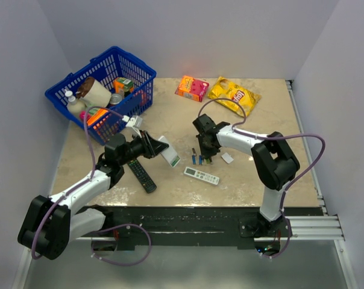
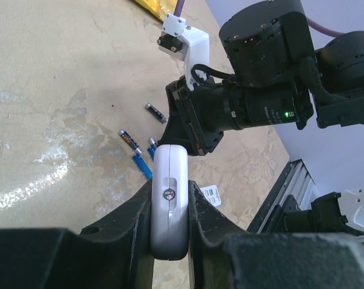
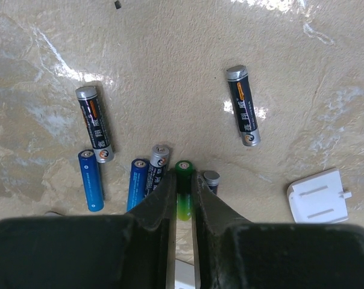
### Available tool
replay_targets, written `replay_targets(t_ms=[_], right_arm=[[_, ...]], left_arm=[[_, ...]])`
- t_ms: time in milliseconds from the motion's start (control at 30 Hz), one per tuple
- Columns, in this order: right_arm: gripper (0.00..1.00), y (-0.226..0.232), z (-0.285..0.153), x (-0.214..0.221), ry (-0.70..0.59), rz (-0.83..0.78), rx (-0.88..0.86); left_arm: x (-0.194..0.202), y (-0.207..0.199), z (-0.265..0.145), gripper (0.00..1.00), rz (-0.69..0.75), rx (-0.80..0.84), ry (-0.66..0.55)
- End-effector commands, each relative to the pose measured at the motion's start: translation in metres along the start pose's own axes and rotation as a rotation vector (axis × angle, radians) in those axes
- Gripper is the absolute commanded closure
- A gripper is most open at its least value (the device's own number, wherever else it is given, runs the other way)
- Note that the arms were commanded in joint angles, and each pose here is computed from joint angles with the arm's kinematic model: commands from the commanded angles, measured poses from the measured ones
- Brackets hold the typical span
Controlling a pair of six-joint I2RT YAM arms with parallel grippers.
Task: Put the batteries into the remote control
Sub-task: Pick up the battery from the center of the board, then load the battery into the remote control.
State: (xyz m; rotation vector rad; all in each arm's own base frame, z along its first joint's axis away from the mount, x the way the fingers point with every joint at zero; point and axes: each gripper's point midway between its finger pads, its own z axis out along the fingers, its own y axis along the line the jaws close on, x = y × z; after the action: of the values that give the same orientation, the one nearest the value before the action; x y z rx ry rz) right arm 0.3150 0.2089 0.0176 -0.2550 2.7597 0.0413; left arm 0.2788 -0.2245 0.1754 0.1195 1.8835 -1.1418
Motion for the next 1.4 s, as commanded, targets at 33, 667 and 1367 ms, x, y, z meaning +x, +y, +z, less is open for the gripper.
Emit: replay_targets(t_ms=[33,667,1367], right_arm=[[1.0,0.007,-0.023,-0.01,-0.064,0.046,-0.056],[1.0,0.022,-0.112,-0.065,-0.391,0.211,-0.243],[1.0,0.05,-0.235,-0.106,-0.808,0.538,-0.639]], left_arm=[[-0.033,-0.02,0.002,1.0,0.03,0.071,-0.114],[-0.05,-0.032,-0.001,1.0,-0.064,0.134,-0.233],[-0.081,-0.038,0.009,1.0,-0.202,0.148,-0.356]])
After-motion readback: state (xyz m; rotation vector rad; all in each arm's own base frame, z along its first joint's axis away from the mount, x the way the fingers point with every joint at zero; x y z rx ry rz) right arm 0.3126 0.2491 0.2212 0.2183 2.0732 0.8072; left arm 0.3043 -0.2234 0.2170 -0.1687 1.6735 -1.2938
